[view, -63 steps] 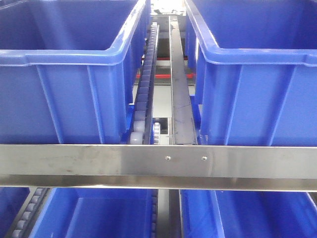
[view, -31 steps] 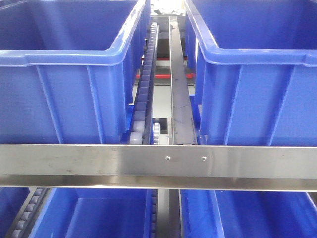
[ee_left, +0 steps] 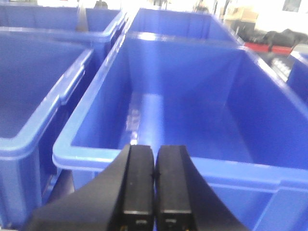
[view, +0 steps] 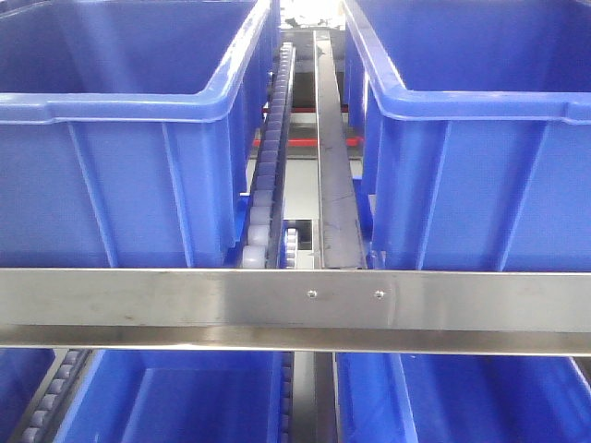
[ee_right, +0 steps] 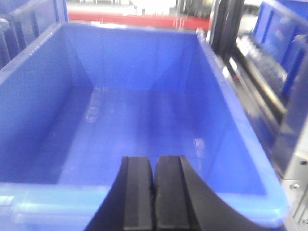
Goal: Pick and sort blue part to right shelf
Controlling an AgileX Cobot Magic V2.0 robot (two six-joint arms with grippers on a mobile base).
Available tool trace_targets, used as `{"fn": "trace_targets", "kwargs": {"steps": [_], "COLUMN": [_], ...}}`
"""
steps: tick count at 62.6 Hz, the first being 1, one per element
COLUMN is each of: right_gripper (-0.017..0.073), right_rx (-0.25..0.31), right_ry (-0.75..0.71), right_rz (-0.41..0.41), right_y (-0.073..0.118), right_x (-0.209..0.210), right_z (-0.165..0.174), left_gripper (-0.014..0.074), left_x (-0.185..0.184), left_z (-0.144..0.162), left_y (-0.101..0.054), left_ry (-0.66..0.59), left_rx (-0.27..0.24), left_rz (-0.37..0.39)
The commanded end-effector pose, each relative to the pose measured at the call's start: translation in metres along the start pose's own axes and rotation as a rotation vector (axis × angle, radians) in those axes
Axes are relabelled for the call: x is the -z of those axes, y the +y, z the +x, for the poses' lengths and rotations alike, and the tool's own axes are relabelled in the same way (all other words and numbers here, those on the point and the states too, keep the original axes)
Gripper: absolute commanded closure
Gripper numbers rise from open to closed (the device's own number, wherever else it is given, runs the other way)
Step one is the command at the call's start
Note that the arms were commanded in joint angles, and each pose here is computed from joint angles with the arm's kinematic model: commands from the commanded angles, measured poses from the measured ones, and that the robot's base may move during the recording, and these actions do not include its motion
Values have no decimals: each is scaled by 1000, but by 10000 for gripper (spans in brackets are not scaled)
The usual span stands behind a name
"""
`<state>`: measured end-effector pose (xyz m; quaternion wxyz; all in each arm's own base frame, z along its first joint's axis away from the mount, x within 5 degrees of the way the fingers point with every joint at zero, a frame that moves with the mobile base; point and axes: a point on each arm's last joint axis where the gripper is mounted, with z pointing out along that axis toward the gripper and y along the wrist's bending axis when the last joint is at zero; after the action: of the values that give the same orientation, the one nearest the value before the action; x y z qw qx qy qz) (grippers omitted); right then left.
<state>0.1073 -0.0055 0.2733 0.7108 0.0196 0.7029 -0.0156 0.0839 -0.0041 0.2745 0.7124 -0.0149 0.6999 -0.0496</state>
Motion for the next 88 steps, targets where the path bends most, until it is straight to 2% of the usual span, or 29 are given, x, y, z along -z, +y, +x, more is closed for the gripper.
{"fn": "trace_targets", "kwargs": {"steps": [1, 12, 15, 17, 45, 51, 56, 65, 70, 82, 88], "right_gripper": [503, 503, 503, 503, 503, 503, 503, 503, 503, 503, 503], "right_rx": [19, 19, 19, 19, 19, 18, -11, -136, -164, -143, -66], "right_ry": [-151, -160, -160, -160, -147, -190, -262, -320, -335, -296, -239], "right_rz": [-2, -2, -2, -2, -2, -1, 2, 7, 6, 6, -7], "right_y": [0, 0, 0, 0, 0, 0, 0, -2, -3, -2, 0], "right_x": [8, 10, 10, 10, 13, 24, 37, 53, 58, 60, 56], "right_z": [-18, -19, -19, -19, -9, -8, -10, 0, 9, 36, 48], "left_gripper": [469, 469, 469, 469, 469, 469, 469, 469, 469, 469, 469], "left_x": [2, 2, 2, 2, 1, 1, 1, 1, 1, 1, 1], "left_z": [-17, -16, -14, -13, -12, -12, -12, -12, -12, -12, -12], "left_y": [0, 0, 0, 0, 0, 0, 0, 0, 0, 0, 0], "left_ry": [-104, -100, -77, -60, -52, -52, -52, -52, -52, -52, -49], "left_rx": [4, 8, 61, 75, 75, 75, 75, 75, 75, 75, 75], "left_rz": [-9, -9, -6, -3, -2, -2, -2, -2, -2, -2, -2]}}
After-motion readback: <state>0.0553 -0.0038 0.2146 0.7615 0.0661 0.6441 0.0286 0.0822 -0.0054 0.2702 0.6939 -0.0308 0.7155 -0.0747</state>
